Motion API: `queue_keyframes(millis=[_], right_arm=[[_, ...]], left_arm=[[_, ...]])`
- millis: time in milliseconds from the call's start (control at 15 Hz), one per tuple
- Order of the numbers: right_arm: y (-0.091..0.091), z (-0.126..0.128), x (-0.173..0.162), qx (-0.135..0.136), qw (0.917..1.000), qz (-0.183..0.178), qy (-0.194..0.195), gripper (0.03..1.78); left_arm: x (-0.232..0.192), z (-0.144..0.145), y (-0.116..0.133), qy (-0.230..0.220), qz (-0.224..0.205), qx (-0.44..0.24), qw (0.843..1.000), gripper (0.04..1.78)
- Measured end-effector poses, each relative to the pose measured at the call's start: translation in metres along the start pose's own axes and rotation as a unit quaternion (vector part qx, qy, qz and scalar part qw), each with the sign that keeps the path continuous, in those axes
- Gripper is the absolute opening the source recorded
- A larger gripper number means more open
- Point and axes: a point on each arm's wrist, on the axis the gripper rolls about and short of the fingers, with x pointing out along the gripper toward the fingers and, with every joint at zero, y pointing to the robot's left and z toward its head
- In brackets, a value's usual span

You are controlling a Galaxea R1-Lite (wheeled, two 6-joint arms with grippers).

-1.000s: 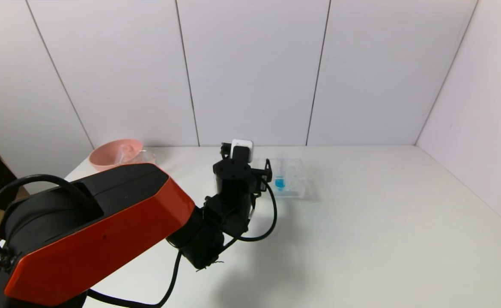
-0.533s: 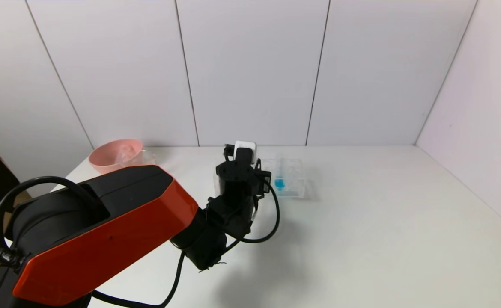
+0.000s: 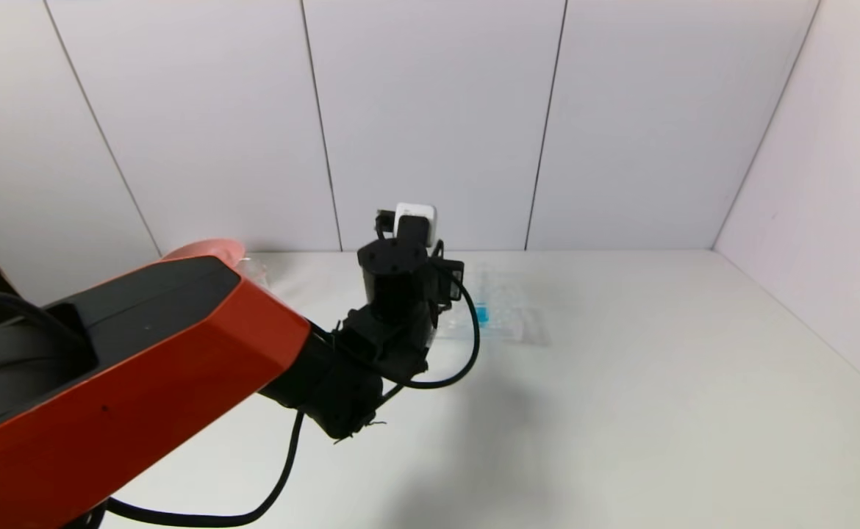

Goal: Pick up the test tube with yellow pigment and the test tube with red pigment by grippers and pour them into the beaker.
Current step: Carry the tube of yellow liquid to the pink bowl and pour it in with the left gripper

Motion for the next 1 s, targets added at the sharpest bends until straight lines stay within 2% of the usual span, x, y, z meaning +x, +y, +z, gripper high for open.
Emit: queue_keyframes(millis=[267, 600, 800, 1000], right_arm=[[0.0, 0.0, 0.0, 0.0, 1.0, 0.0, 0.0, 1.71], [0.0, 0.0, 0.0, 0.0, 1.0, 0.0, 0.0, 1.71], [0.0, 0.0, 0.0, 0.0, 1.0, 0.0, 0.0, 1.71], [0.0, 0.0, 0.0, 0.0, 1.0, 0.0, 0.0, 1.71]], left_arm=[[-0.002, 0.052, 0.002, -0.019, -0.002, -0.01, 1.0, 0.43], [-0.01, 0.077, 0.011, -0.034, -0.002, -0.019, 0.999, 0.43], [-0.021, 0.082, 0.037, -0.012, -0.016, -0.002, 1.0, 0.43], [-0.038, 0.093, 0.082, 0.014, -0.03, 0.015, 0.999, 0.43]])
